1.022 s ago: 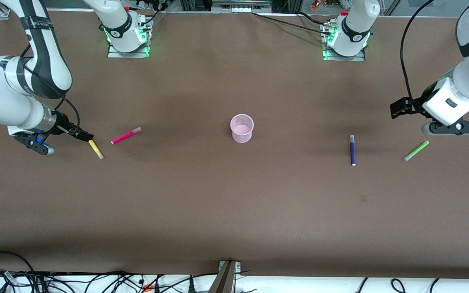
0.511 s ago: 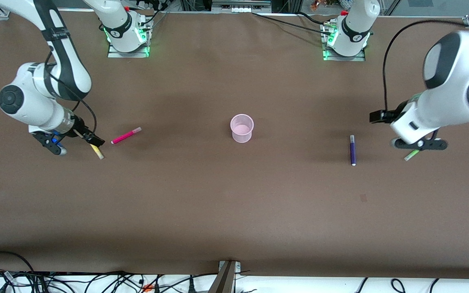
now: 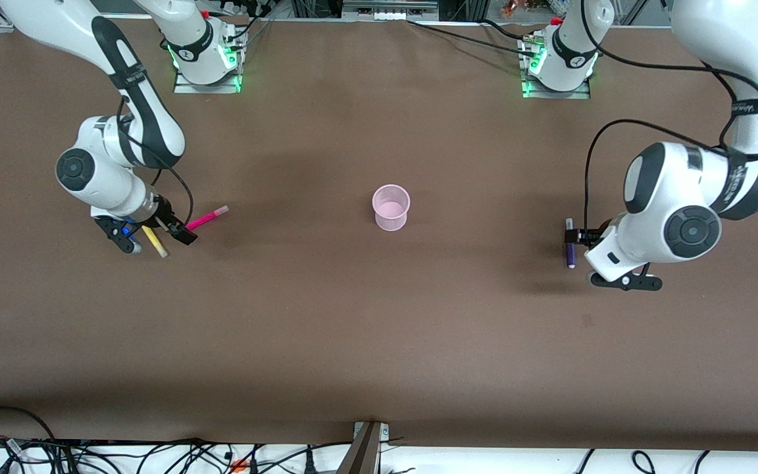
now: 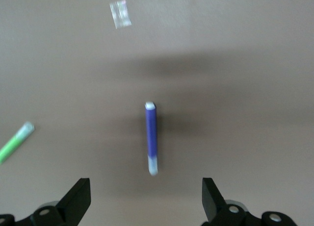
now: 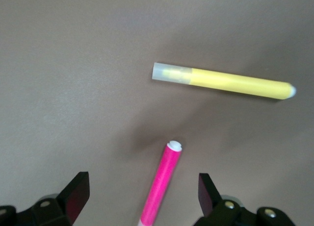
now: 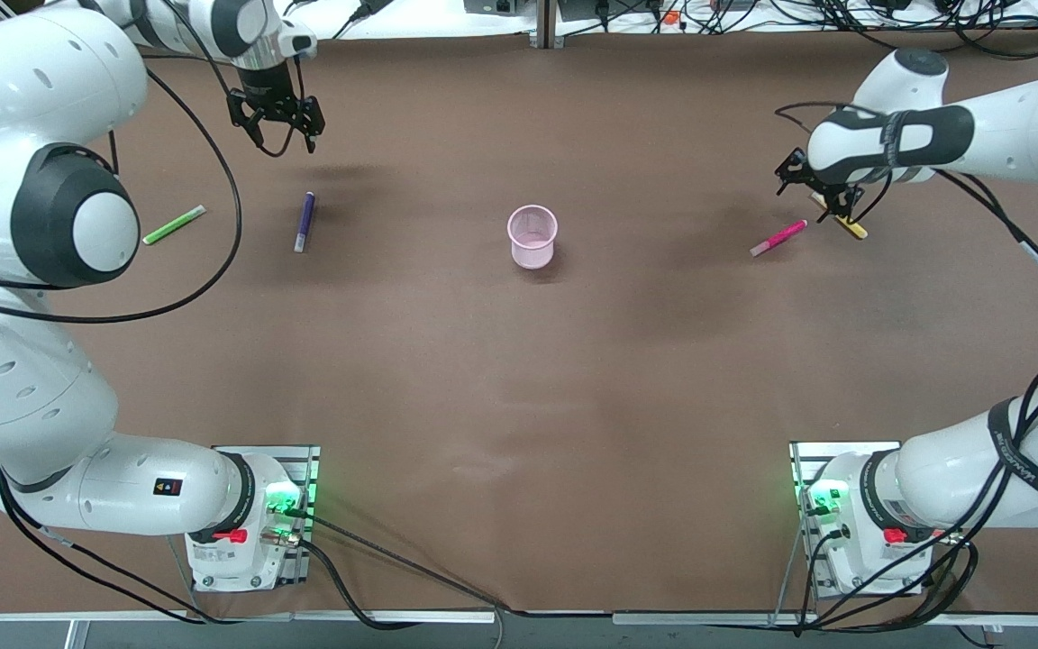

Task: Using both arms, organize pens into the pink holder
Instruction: 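Grasp the pink marker with the right gripper while the left gripper grasps the blue marker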

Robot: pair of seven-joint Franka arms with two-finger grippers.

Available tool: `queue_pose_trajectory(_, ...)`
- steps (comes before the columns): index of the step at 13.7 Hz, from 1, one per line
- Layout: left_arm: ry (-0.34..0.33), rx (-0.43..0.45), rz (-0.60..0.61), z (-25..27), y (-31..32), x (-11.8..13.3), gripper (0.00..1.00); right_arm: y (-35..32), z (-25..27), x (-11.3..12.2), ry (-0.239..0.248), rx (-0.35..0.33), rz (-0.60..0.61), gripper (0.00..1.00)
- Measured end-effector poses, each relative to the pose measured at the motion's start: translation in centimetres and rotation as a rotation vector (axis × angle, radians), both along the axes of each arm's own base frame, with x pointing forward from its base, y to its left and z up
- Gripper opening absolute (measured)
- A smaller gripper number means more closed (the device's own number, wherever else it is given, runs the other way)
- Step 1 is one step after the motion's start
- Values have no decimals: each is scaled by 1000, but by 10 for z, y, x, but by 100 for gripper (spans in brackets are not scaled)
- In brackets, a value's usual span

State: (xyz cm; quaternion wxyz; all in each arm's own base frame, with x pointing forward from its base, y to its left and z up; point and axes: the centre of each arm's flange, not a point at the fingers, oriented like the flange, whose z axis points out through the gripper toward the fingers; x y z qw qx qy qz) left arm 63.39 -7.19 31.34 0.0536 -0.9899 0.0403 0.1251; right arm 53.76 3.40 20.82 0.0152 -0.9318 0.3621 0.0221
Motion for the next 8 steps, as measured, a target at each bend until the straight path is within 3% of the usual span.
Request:
queue_pose_trajectory(4, -117, -35, -36, -85, -2, -24, 100, 17, -28, -8, 25, -3, -17, 99)
queue_pose_trajectory(8, -172, -5, -129, -126, 0, -35, 100, 15, -40, -10, 43, -5, -23, 99)
